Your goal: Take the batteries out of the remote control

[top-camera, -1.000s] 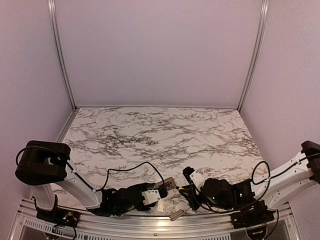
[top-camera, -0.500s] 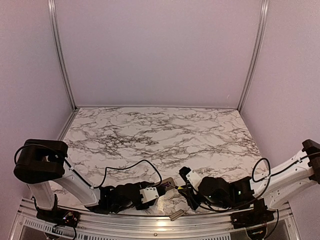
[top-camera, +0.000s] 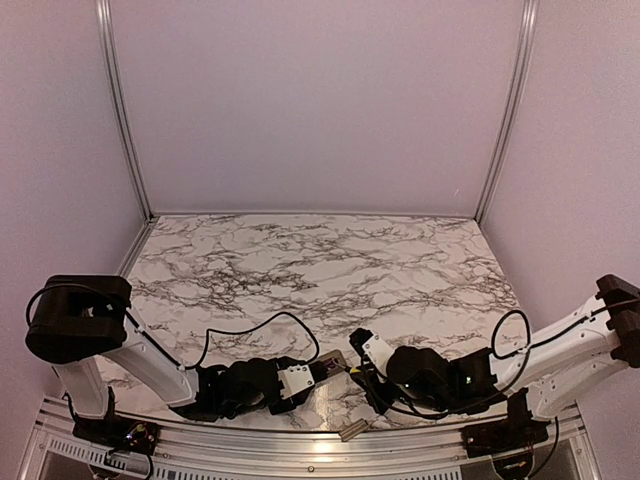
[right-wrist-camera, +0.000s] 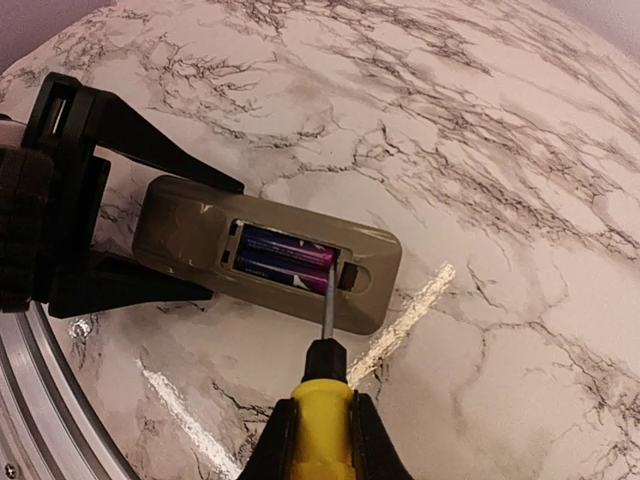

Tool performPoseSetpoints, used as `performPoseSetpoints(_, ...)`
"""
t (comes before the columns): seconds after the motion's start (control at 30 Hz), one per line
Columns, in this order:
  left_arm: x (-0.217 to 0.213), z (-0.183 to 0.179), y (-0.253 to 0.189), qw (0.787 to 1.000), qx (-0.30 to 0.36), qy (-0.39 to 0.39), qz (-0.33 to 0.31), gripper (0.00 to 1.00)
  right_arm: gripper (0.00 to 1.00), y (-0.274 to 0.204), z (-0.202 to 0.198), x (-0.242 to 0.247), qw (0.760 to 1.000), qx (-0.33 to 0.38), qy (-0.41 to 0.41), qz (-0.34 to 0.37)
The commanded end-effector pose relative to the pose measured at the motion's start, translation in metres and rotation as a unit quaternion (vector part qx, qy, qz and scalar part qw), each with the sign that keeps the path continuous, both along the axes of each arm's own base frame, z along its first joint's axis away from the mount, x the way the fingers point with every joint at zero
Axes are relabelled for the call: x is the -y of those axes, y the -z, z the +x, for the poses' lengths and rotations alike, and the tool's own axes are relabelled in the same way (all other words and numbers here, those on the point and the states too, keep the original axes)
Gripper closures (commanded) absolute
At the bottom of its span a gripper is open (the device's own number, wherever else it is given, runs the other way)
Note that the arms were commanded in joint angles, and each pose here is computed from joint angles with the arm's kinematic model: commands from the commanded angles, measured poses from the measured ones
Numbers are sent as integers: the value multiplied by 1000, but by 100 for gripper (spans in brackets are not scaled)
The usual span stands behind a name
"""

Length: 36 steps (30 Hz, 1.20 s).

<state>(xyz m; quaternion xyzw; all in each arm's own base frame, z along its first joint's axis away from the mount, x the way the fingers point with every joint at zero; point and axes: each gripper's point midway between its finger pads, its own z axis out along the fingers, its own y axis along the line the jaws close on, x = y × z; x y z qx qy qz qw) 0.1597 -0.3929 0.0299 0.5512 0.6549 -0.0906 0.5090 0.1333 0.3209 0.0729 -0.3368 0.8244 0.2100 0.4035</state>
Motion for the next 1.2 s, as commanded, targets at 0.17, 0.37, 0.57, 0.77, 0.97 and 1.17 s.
performPoseSetpoints(0.17, 26, -14, -18, 998, -6, 55, -34, 100, 100, -51, -58, -80, 975, -38, -190, 106)
performPoseSetpoints(0.37, 21, -10, -24, 998, 11, 42, -36, 100, 100, -46, -56, -81, 977, -24, -199, 76)
performPoseSetpoints(0.57, 20, -10, -23, 999, 36, 33, -21, 100, 100, -44, -48, -82, 980, -5, -195, 34)
performPoseSetpoints(0.77, 23, -21, -19, 997, 25, 62, -23, 100, 100, -53, -69, -82, 961, 8, -271, 57)
performPoseSetpoints(0.97, 26, -31, -19, 996, 8, 89, -26, 100, 100, -55, -78, -83, 944, 30, -326, 28)
performPoseSetpoints(1.17, 25, -37, -28, 994, 0, 102, -46, 100, 100, -72, -67, -85, 947, 50, -313, 61)
